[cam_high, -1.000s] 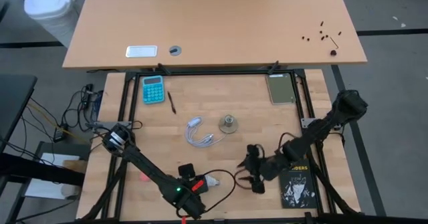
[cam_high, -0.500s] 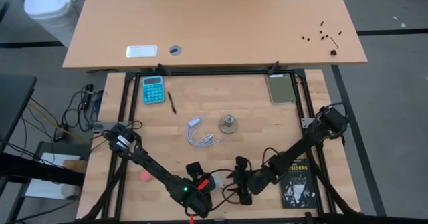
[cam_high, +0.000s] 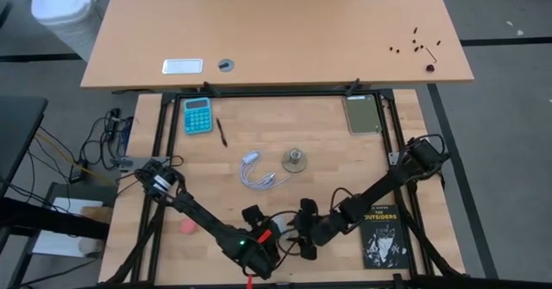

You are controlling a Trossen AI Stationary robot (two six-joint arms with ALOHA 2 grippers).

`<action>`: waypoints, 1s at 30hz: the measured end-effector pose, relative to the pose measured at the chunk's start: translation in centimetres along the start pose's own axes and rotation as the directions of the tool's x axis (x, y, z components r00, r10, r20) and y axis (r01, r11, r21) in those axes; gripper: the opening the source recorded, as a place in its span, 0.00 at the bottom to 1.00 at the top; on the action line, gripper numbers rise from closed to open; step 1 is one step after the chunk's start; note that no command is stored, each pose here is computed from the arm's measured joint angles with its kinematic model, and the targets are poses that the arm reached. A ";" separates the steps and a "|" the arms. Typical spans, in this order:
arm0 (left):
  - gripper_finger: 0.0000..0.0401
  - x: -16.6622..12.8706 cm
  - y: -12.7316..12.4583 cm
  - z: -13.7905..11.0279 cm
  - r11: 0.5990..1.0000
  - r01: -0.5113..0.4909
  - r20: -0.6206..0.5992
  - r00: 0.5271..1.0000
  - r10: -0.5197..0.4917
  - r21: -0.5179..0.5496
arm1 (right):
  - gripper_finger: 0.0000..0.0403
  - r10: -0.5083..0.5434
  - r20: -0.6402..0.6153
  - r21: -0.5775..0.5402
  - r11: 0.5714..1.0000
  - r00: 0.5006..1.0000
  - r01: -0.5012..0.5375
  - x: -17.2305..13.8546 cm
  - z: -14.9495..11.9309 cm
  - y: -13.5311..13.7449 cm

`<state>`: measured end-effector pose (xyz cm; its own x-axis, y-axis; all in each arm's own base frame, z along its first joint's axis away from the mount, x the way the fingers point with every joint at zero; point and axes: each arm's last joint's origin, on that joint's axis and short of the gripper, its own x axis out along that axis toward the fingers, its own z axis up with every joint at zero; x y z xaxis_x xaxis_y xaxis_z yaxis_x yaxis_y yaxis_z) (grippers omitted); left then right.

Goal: Screw lightbulb
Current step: Insert the white lightbulb into the desk lamp

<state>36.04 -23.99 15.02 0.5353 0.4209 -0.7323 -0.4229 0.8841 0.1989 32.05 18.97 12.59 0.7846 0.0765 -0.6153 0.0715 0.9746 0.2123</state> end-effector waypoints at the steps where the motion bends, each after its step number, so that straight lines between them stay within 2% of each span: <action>1: 0.81 0.1 0.1 0.1 1.000 -0.011 0.011 1.000 0.011 0.002 | 0.62 0.009 -0.012 0.003 1.000 1.000 -0.009 0.1 0.1 -0.3; 6: 0.81 0.7 0.6 0.6 0.999 -0.034 0.010 0.999 0.034 0.005 | 0.62 0.019 -0.044 0.012 1.000 0.999 -0.018 0.6 0.7 -1.5; 17: 0.81 1.3 1.1 1.1 0.999 -0.001 -0.048 0.999 0.003 0.035 | 0.61 0.008 -0.102 0.017 1.000 0.995 -0.006 1.0 0.9 -3.0; 24: 0.81 1.5 0.8 1.7 0.999 0.021 -0.006 1.000 -0.020 0.045 | 0.57 -0.019 -0.153 -0.019 1.000 0.988 0.017 1.0 0.5 -3.3; 30: 0.81 1.9 0.8 2.3 0.998 0.041 0.016 0.999 -0.042 0.056 | 0.56 -0.083 -0.186 -0.059 0.996 0.979 0.073 0.9 0.1 -3.7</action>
<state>38.37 -22.01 15.30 0.5641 0.3865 -0.7297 -0.3591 0.9106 0.2047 32.51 15.39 11.34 0.6478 0.0330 -0.7611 0.0925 0.9883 0.1215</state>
